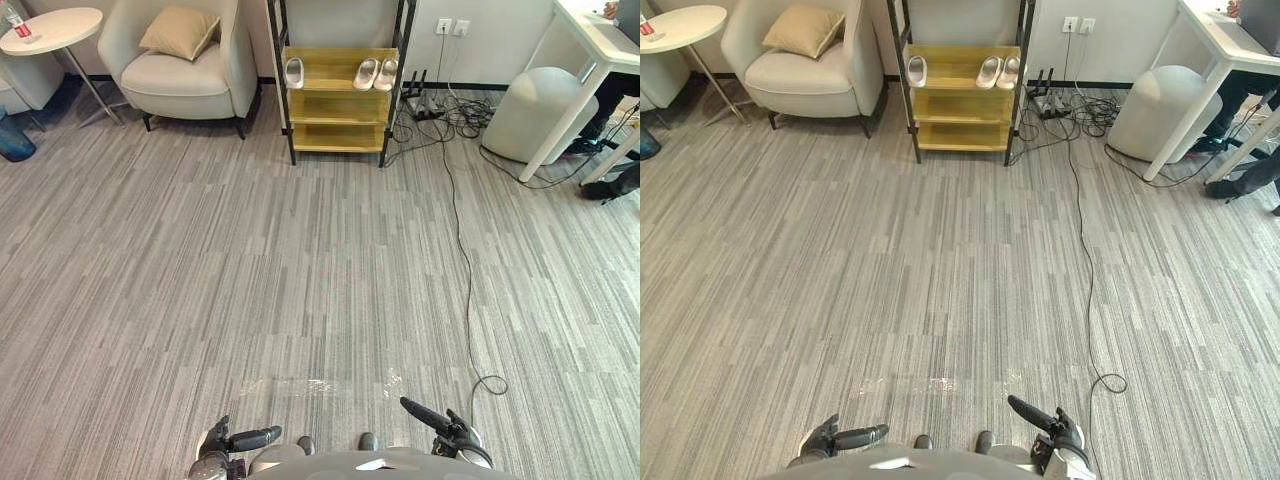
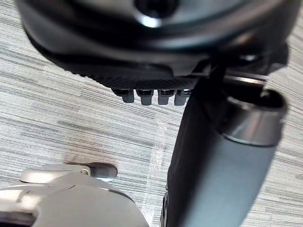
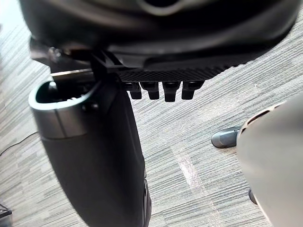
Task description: Organize the slippers on the shoe rack
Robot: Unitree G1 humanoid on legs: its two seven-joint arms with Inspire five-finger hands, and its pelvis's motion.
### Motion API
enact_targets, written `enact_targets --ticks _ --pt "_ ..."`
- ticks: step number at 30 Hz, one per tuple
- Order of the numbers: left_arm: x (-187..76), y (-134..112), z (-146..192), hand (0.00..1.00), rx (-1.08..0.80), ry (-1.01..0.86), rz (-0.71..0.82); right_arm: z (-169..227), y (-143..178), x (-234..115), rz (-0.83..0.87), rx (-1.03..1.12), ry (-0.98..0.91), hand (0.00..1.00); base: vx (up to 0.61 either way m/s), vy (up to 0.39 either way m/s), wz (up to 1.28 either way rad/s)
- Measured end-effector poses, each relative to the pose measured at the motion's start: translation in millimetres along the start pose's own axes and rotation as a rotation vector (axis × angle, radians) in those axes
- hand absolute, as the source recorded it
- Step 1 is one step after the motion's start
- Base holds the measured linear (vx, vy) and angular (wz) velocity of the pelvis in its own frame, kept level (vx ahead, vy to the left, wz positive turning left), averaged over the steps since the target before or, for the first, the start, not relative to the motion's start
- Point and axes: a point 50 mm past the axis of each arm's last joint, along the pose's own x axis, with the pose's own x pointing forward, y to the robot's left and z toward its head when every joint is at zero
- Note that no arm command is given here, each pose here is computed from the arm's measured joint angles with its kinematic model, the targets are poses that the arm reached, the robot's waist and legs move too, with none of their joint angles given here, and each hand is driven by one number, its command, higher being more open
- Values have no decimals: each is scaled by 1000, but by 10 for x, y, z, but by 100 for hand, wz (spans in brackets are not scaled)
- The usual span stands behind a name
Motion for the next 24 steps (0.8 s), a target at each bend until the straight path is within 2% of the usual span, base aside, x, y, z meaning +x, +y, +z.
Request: enact_targets --ticks 24 --pt "0 1 -3 100 0 2 3 -5 -3 0 -5 4 2 100 -4 -2 0"
